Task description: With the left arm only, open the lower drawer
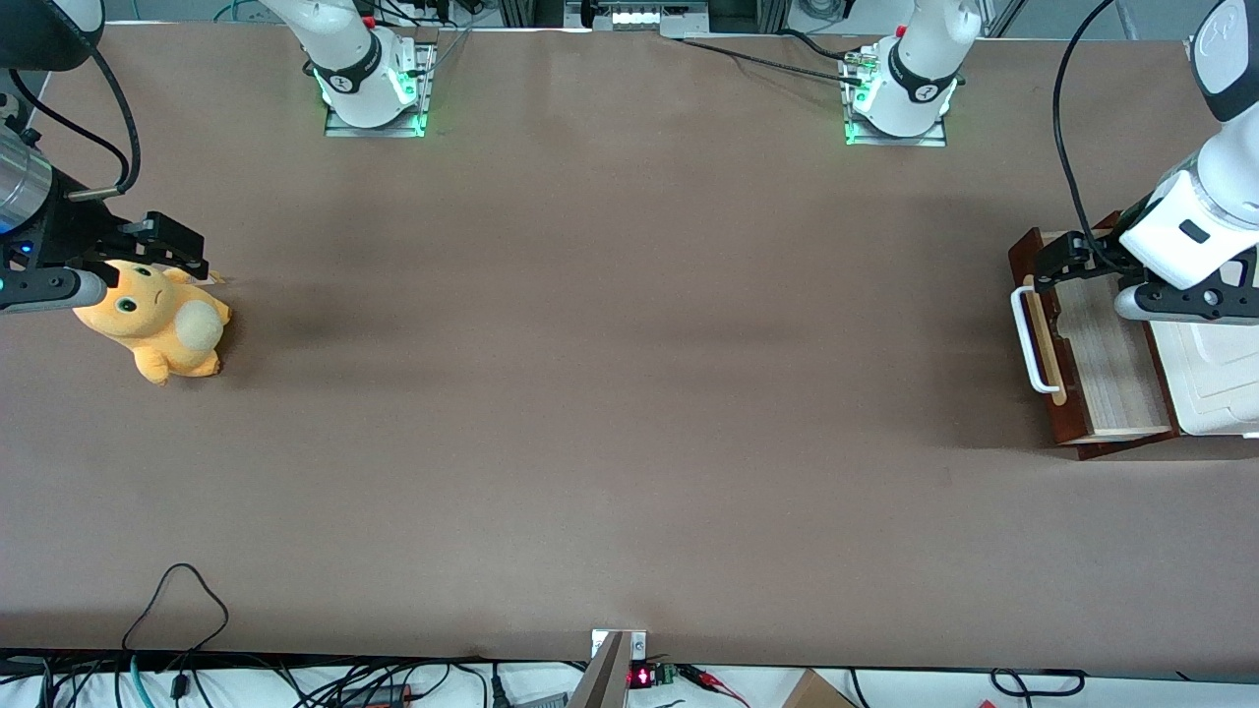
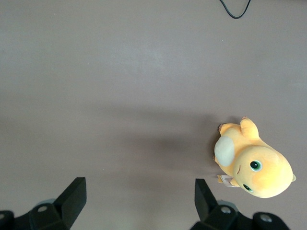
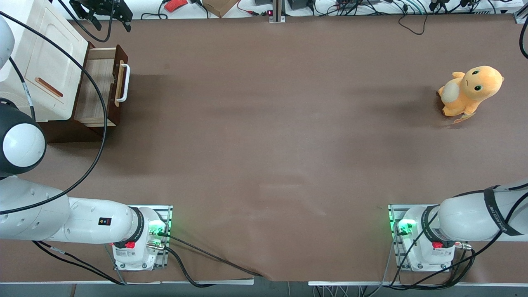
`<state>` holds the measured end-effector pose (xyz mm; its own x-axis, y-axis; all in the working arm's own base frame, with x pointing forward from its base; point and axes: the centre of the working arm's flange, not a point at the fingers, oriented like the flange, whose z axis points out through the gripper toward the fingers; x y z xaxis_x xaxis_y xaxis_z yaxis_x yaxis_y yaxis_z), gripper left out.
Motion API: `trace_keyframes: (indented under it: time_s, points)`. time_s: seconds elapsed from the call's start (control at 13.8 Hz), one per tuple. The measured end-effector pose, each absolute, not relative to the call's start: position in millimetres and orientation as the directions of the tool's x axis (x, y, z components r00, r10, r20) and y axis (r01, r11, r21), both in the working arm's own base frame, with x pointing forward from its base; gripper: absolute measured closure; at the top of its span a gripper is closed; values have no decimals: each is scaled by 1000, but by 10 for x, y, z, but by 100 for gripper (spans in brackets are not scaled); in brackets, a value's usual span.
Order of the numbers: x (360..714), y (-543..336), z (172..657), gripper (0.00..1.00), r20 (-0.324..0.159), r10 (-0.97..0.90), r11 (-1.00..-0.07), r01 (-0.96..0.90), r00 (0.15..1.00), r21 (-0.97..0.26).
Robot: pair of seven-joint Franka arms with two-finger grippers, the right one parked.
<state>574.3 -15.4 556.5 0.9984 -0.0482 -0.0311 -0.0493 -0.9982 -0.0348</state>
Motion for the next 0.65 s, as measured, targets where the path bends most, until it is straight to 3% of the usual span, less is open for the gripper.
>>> trace_keyframes:
  time_s: [0.65]
  points:
    - [5748, -150, 5574, 0, -25, -48, -998, -49, 999, -35]
